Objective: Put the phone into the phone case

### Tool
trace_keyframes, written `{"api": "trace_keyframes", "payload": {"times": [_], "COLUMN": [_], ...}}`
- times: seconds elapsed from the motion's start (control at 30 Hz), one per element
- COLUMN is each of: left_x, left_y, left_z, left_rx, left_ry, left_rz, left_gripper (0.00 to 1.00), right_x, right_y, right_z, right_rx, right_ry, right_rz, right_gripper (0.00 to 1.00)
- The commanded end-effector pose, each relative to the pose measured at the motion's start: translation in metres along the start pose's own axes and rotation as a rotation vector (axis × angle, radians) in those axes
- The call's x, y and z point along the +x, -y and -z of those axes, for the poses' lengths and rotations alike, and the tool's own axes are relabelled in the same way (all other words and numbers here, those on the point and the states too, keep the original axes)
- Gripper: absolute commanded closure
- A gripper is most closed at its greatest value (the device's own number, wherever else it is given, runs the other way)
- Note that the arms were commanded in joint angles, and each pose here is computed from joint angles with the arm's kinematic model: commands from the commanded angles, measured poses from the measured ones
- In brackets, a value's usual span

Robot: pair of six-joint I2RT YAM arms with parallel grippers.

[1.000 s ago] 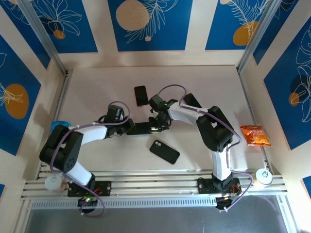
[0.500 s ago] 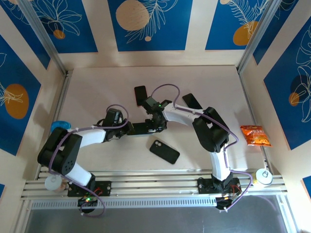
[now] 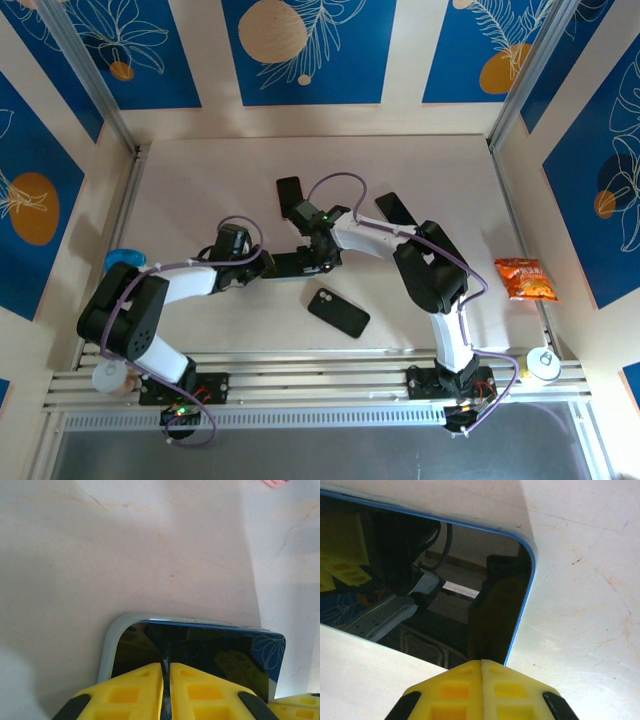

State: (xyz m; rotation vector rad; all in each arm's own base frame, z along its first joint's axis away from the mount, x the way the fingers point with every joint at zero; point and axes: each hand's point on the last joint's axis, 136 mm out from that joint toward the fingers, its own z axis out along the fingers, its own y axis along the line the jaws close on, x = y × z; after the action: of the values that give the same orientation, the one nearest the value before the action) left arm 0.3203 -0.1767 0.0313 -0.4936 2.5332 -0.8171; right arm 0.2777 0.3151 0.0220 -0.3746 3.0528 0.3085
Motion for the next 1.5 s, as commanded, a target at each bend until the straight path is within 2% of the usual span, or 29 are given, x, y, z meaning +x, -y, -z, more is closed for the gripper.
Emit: {"api": "trace_keyframes", "payload": {"times": [0.0,0.43,0.77,1.03,1.47], "left_x": [0.013,0.009,-0.011,-0.011,-0.004], "left_y": [-0.025,-0.031,-0.014,-0.017,-0.035], "left_z": [-0.004,-0.016,-0.016,-0.015,-0.018], "left_rx": [-0.084,-0.069,-0.042,-0.064,-0.091], "left_ry": [-0.07,-0.131,-0.107,-0.108,-0.086], "left_rz": [0.037,0.083,0.057,0.025,0.054], "left_gripper": [0.84,0.84,0.84,0.85,0.85], "right_x": [0.097,0.099,0.084,0.079,0.123], "right_y": [0.02,0.012,0.001,0.01,0.036], "right_z": [-0.077,-0.081,-0.059,-0.066,-0.104], "right_rx": [0.1,0.099,0.068,0.099,0.119], "right_ry": [-0.365,-0.453,-0.408,-0.378,-0.468], "right_rz": [-0.005,-0.03,-0.078,-0.061,-0.015], "right_gripper": [1.0,1.0,1.0,1.0,1.0]}}
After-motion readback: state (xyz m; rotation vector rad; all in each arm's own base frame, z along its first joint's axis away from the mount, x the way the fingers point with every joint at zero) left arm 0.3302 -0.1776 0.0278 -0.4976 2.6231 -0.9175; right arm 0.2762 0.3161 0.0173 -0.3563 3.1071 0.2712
